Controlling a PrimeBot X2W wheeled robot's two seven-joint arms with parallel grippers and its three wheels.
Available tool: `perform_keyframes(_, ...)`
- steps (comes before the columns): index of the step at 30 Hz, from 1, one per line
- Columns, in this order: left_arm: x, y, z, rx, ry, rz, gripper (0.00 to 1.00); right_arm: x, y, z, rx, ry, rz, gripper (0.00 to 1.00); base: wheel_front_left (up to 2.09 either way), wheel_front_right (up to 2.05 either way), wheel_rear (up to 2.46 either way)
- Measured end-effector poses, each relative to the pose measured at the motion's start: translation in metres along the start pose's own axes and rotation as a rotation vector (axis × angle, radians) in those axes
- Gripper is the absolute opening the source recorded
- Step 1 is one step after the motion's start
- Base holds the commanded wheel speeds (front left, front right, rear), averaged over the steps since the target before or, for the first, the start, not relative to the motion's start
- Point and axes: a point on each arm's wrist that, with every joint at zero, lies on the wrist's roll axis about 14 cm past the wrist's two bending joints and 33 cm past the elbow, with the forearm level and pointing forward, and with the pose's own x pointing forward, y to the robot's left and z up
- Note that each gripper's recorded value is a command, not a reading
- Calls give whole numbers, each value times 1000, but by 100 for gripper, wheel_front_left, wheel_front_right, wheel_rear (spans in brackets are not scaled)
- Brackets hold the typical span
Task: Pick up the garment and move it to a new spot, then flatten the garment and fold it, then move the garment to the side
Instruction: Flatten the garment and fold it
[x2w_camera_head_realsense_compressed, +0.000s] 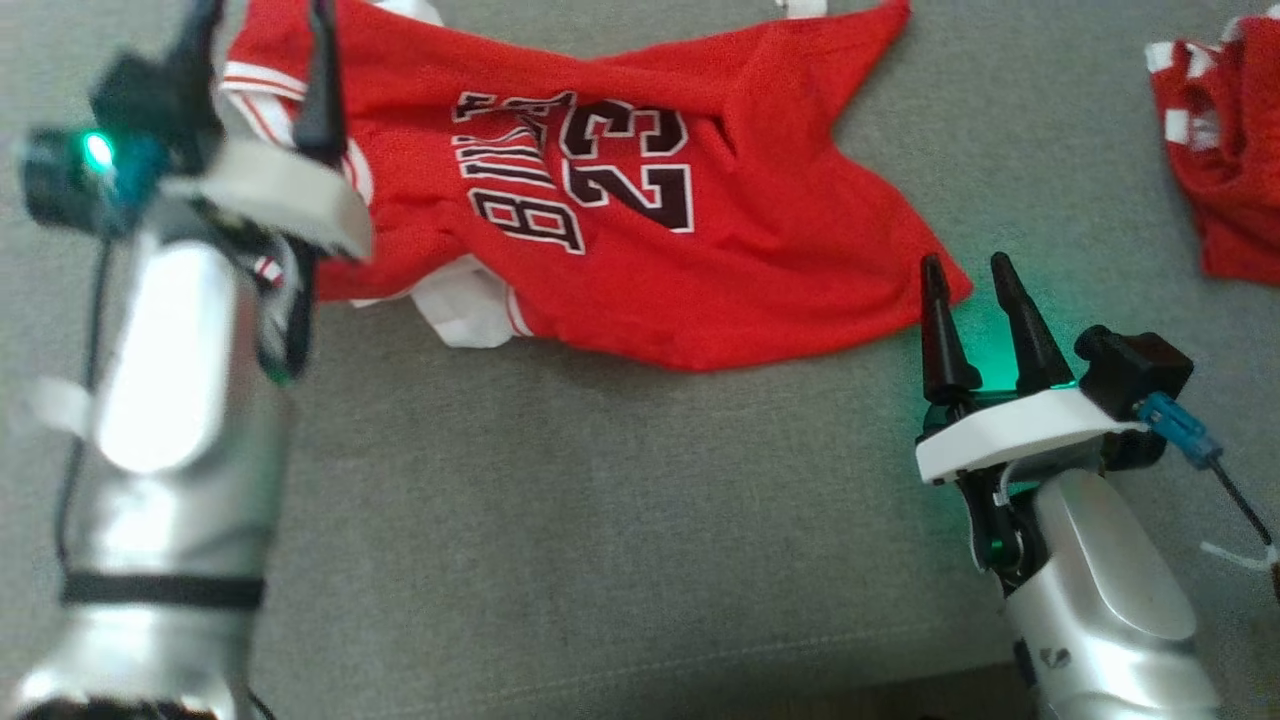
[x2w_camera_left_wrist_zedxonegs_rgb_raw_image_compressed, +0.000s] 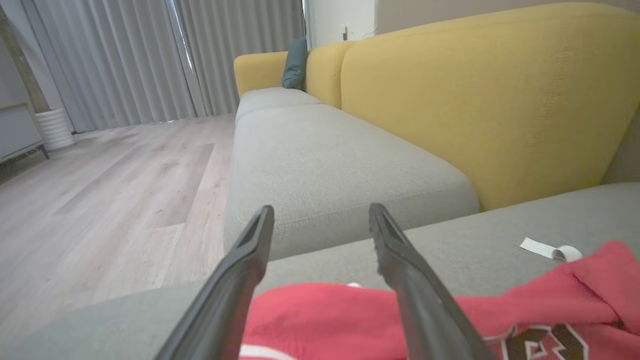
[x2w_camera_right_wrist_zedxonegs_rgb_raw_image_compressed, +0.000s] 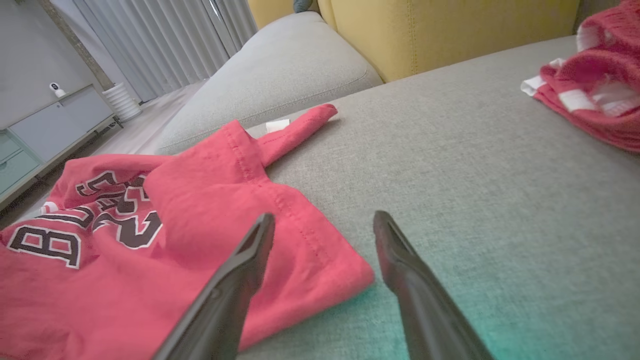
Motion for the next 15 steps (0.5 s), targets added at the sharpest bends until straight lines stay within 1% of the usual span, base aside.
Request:
perform_keyframes(7, -58, -32, -27, -127, 69, -6, 100, 3, 14, 8, -7, -21, 37, 100, 0, 0, 0)
perform_keyframes(11, -87, -47, -47, -162, 136, -20, 100, 2, 17, 13, -8, -32, 45, 100, 0, 0, 0)
perform_keyframes(15, -106, -57, -61, -192, 186, -30, 100, 0, 16, 16, -9, -40, 42, 100, 0, 0, 0)
